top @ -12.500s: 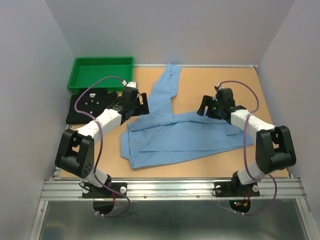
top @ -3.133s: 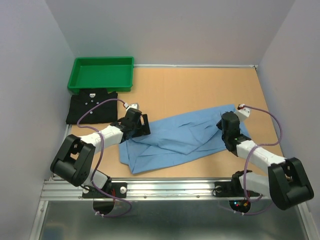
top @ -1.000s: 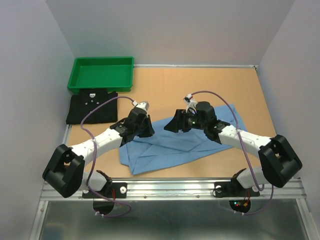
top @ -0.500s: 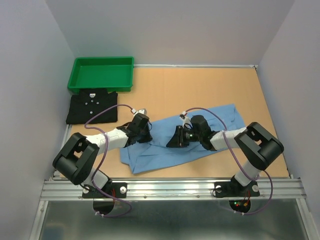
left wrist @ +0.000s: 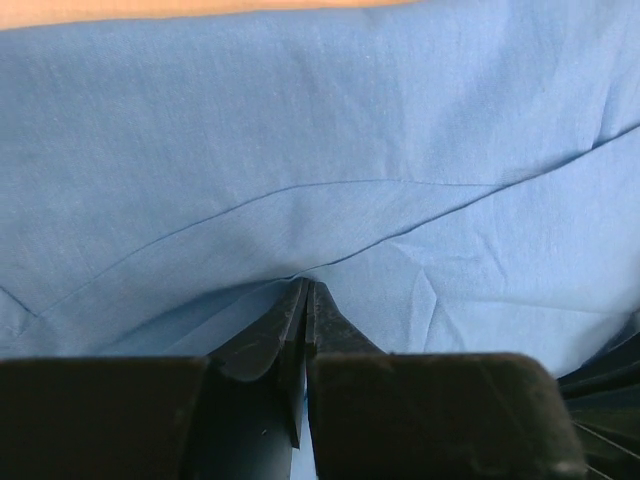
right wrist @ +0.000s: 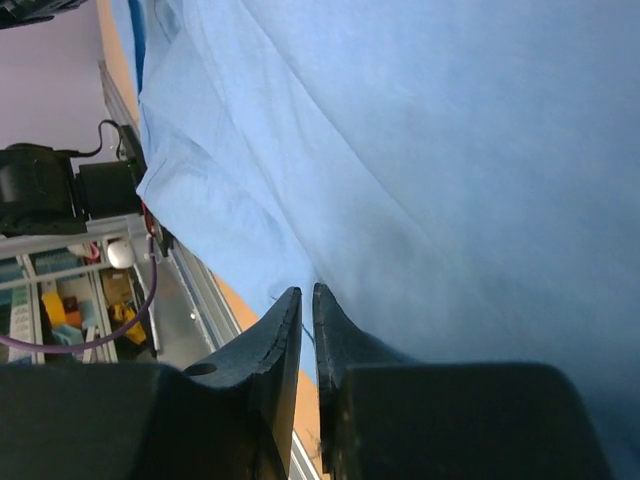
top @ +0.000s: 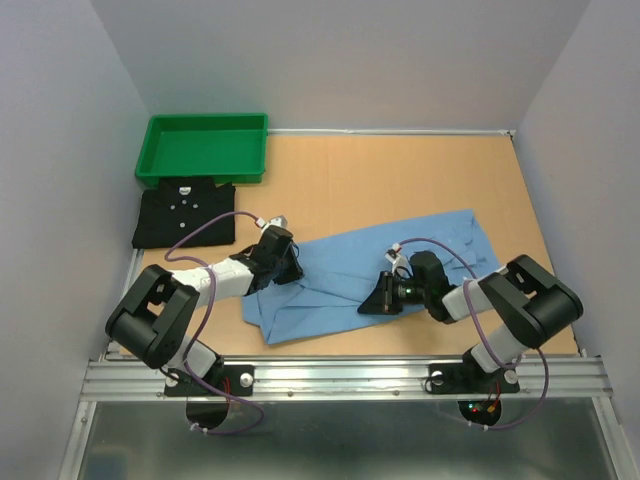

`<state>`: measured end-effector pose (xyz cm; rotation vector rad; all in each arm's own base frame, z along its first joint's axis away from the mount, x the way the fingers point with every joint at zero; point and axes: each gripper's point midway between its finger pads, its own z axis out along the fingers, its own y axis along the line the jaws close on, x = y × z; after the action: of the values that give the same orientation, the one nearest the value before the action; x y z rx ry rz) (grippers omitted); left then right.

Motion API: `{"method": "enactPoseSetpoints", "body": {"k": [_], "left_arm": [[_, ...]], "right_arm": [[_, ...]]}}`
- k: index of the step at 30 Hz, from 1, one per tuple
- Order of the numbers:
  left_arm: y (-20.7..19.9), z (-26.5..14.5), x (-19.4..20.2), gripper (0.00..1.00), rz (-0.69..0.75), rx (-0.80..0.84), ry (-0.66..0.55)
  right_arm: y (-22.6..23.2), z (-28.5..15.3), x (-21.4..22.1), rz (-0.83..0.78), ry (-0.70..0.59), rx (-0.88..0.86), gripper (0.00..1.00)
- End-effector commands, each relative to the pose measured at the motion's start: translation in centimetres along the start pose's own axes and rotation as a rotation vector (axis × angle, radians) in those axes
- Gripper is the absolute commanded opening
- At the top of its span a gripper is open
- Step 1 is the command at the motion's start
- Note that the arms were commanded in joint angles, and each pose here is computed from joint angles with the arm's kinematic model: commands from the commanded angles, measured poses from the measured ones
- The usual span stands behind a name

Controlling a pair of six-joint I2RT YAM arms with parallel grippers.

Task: Fold and stack the long sleeve shirts
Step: Fold the shirt

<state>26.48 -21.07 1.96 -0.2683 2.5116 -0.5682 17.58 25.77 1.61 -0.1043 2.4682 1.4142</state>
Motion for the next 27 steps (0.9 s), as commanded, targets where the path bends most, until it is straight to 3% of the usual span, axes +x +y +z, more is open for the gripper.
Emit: {"method": "enactPoseSetpoints", "body": {"k": [1,7,11,14,17,21,27], "left_arm": [[4.9,-0.4,1.6,0.14,0.019,-0.169,0.045],[2.2,-2.1,-1.3,0.26,0.039,-0.112,-0.018],[0.3,-4.7,-4.3,0.39,0.033,-0.086,-0.103],[0.5,-6.5,-5.1,0.51,0.002,-0.106,-0.147],[1.4,-7.3,-4.6,0.75,-0.021,-0.126,-0.153],[2.6,-6.4,-2.5,0.77,-0.048,-0.138,-0.1],[3.4,-4.4,-1.4,0.75,-0.065,-0.156,-0.074]], "right_arm": [[-1.8,-1.6,0.5,0.01,-0.027,0.09,0.17],[1.4,-3.3,-4.4,-0.176,-0.114,0.158,0.2],[2.9,-5.9,-8.0,-0.275,-0.197,0.298,0.3],[2.3,-7.7,-11.7,-0.34,-0.295,0.466,0.4],[1.4,-9.0,-14.4,-0.363,-0.356,0.605,0.52],[-0.2,-9.7,-16.7,-0.398,-0.374,0.751,0.58],[-3.1,-8.2,-16.1,-0.421,-0.251,0.821,0.61]]}}
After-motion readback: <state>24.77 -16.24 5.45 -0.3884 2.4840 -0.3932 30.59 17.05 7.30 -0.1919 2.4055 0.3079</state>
